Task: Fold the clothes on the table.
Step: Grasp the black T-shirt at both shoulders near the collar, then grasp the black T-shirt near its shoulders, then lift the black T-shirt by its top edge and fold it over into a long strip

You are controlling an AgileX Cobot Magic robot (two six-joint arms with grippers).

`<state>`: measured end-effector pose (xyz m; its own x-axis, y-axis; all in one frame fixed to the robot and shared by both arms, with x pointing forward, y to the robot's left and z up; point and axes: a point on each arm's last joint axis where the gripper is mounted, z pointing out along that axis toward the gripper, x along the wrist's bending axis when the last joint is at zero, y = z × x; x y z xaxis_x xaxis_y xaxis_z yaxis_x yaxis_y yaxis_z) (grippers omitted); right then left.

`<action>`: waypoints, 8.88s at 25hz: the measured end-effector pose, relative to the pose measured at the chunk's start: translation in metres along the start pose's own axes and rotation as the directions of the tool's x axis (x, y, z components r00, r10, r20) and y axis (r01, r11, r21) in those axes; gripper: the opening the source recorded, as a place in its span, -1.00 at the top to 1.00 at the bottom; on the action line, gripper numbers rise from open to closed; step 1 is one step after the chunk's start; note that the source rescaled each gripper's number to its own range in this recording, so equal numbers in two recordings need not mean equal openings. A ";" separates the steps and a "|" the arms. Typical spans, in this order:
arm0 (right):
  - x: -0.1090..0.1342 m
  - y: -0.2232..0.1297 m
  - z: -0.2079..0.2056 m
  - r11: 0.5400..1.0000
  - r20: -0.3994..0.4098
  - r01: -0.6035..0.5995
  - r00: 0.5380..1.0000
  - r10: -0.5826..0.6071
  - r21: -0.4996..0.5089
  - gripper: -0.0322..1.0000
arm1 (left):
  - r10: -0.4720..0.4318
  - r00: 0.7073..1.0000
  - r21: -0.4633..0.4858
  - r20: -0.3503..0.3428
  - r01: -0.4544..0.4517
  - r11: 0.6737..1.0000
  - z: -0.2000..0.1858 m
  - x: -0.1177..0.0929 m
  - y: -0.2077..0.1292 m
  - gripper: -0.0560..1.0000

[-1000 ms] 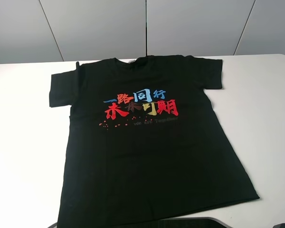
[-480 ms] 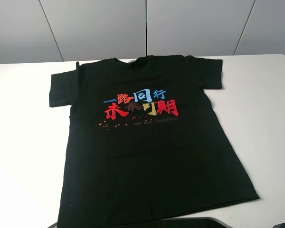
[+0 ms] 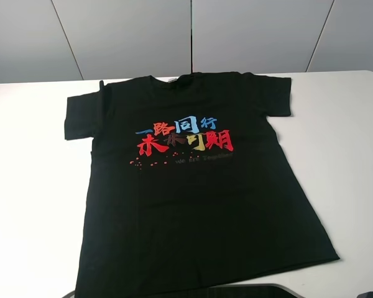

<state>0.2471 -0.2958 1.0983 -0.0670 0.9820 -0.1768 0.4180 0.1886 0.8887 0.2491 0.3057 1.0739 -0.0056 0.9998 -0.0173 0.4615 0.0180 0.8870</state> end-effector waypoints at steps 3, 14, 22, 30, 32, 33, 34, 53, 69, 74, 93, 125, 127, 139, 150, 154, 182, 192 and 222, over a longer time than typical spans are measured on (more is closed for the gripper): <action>-0.014 0.027 0.004 0.993 0.026 0.111 0.993 -0.112 0.032 -1.00 | 0.076 0.997 0.017 0.003 -0.076 0.997 0.015 -0.002 0.022 -0.99; -0.011 0.111 0.098 0.643 -0.011 0.682 0.689 -0.725 0.348 -0.97 | 0.381 0.916 0.184 0.125 -0.398 0.899 0.107 -0.015 0.083 -0.99; 0.072 0.110 0.160 0.313 -0.188 0.906 0.373 -0.909 0.285 -0.74 | 0.392 0.859 0.263 0.330 -0.482 0.836 0.166 -0.033 0.086 -0.99; 0.116 0.092 0.198 0.238 -0.312 0.947 0.297 -0.902 0.215 -0.63 | 0.435 0.765 0.266 0.475 -0.596 0.757 0.208 -0.066 0.084 -0.99; 0.126 0.084 0.208 0.225 -0.350 0.953 0.286 -0.892 0.205 -0.63 | 0.435 0.756 0.272 0.489 -0.607 0.747 0.216 -0.070 0.083 -0.99; 0.131 0.080 0.214 0.223 -0.376 0.954 0.286 -0.882 0.203 -0.63 | 0.437 0.750 0.276 0.496 -0.613 0.740 0.220 -0.072 0.083 -0.99; 0.135 0.075 0.220 0.230 -0.401 0.952 0.295 -0.868 0.202 -0.63 | 0.436 0.746 0.284 0.503 -0.619 0.732 0.225 -0.073 0.082 -0.99; 0.195 0.024 0.300 0.316 -0.716 0.923 0.374 -0.590 0.221 -0.50 | 0.444 0.610 0.379 0.657 -0.776 0.505 0.284 -0.090 0.031 -0.99; 0.117 0.038 0.360 0.515 -0.750 0.777 0.571 -0.334 0.362 -0.48 | 0.530 0.561 0.309 0.636 -0.815 0.491 0.289 -0.089 0.036 -0.99; 0.123 0.015 0.378 0.454 -0.792 0.812 0.529 -0.306 0.367 -0.38 | 0.515 0.550 0.327 0.658 -0.824 0.463 0.298 -0.090 0.026 -0.91; 0.126 -0.010 0.419 0.319 -0.795 0.924 0.351 -0.494 0.209 -0.37 | 0.547 0.356 0.267 0.757 -0.934 0.238 0.359 -0.138 -0.007 -0.69; 0.130 -0.033 0.427 0.212 -0.864 0.971 0.201 -0.461 0.113 -0.37 | 0.528 0.335 0.277 0.780 -0.942 0.189 0.381 -0.139 -0.033 -0.69; 0.130 -0.033 0.427 0.212 -0.864 0.971 0.201 -0.461 0.113 -0.36 | 0.532 0.335 0.274 0.777 -0.942 0.193 0.381 -0.140 -0.033 -0.69; 0.130 -0.034 0.426 0.211 -0.871 0.971 0.202 -0.449 0.116 -0.21 | 0.519 0.335 0.283 0.786 -0.942 0.180 0.386 -0.141 -0.036 -0.69; 0.133 -0.035 0.425 0.244 -0.879 0.961 0.228 -0.420 0.132 0.70 | 0.480 0.359 0.318 0.801 -0.933 0.168 0.383 -0.141 -0.040 0.84; 0.134 -0.034 0.427 0.261 -0.868 0.956 0.240 -0.435 0.133 0.93 | 0.493 0.349 0.312 0.797 -0.937 0.159 0.384 -0.140 -0.040 0.88; 0.109 0.088 0.362 0.522 -0.615 0.849 0.455 -0.644 0.081 0.94 | 0.756 0.394 0.158 0.523 -0.916 0.368 0.352 -0.143 0.067 0.89; 0.089 0.150 0.330 0.541 -0.292 0.837 0.499 -0.816 -0.083 0.94 | 0.869 0.438 0.020 0.230 -0.895 0.446 0.332 -0.147 0.165 0.89; 0.107 0.033 0.272 0.516 -0.813 0.705 0.582 -0.031 0.486 0.94 | 0.414 0.423 0.427 0.806 -0.900 0.087 0.286 -0.142 0.051 0.89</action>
<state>0.5000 -0.1880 0.9941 -0.7881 0.5773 0.2136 0.6085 0.7831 0.1288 0.5271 0.1635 0.9895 0.9039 0.4276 -0.0120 0.4241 -0.8996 -0.1040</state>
